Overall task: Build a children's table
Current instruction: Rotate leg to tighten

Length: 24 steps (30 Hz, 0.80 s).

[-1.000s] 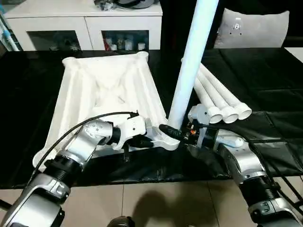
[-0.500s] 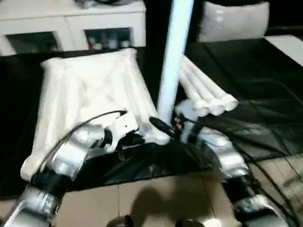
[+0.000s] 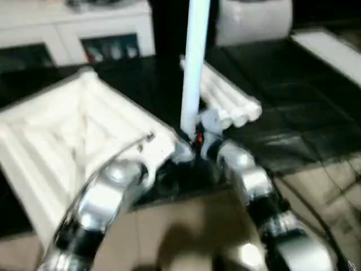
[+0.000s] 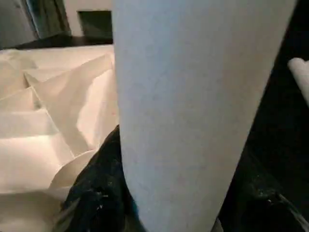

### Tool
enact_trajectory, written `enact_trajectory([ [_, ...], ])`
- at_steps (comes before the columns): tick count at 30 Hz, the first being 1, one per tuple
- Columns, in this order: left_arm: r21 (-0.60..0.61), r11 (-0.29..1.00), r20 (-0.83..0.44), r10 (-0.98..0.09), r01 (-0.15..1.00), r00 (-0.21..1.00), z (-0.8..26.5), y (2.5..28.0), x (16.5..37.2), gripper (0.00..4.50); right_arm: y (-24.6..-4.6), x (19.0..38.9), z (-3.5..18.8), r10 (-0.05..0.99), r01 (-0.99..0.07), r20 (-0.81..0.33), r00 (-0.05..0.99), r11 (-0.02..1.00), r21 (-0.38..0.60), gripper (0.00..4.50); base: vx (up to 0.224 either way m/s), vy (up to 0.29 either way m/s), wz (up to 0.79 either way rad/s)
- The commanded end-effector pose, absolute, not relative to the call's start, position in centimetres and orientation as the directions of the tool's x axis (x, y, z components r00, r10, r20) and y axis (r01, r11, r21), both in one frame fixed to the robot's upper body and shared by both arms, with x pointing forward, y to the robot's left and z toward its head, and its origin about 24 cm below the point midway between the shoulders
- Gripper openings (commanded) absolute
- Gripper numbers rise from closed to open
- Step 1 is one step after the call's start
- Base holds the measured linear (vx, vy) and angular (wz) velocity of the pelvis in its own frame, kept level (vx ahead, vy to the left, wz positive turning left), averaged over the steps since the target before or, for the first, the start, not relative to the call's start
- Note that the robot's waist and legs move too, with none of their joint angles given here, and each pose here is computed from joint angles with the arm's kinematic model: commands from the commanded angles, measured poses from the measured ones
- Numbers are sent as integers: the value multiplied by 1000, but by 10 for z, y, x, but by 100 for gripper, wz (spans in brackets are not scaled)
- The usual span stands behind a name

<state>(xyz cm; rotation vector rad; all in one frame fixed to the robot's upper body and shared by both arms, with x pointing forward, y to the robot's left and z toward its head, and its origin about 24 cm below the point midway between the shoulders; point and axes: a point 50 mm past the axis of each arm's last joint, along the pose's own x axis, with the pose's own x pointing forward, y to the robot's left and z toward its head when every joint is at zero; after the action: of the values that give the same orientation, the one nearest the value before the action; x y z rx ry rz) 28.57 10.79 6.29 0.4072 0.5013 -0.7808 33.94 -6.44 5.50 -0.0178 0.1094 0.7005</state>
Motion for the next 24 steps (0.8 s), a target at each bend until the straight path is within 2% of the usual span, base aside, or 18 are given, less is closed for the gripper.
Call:
enact_trajectory([
  [1, 149, 610, -555, -600, 779, 576, 65, 103, 281, 0, -94, 325, 0, 525, -534, -350, 776, 842, 78, 191, -10, -89, 43],
  [9, 156, 639, -535, -586, 753, 609, 67, 112, 293, 0, -96, 328, 2, 524, -534, -332, 784, 843, 69, 191, 26, -98, 4],
  [13, 172, 624, -537, -589, 762, 604, 67, 116, 297, 0, -95, 328, 2, 540, -562, -342, 769, 826, 42, 191, 0, 0, 0],
  [20, 180, 600, -526, -611, 779, 592, 67, 117, 298, 0, -94, 331, 3, 554, -574, -346, 757, 817, 51, 191, 0, 0, 0],
  [21, 181, 598, -524, -613, 781, 591, 67, 117, 298, 0, -94, 331, 3, 556, -576, -346, 756, 816, 52, 247, 0, 0, 0],
  [24, 181, 591, -521, -620, 786, 586, 68, 116, 298, 0, -94, 333, 4, 560, -577, -342, 754, 814, 61, 267, 0, 0, 0],
])
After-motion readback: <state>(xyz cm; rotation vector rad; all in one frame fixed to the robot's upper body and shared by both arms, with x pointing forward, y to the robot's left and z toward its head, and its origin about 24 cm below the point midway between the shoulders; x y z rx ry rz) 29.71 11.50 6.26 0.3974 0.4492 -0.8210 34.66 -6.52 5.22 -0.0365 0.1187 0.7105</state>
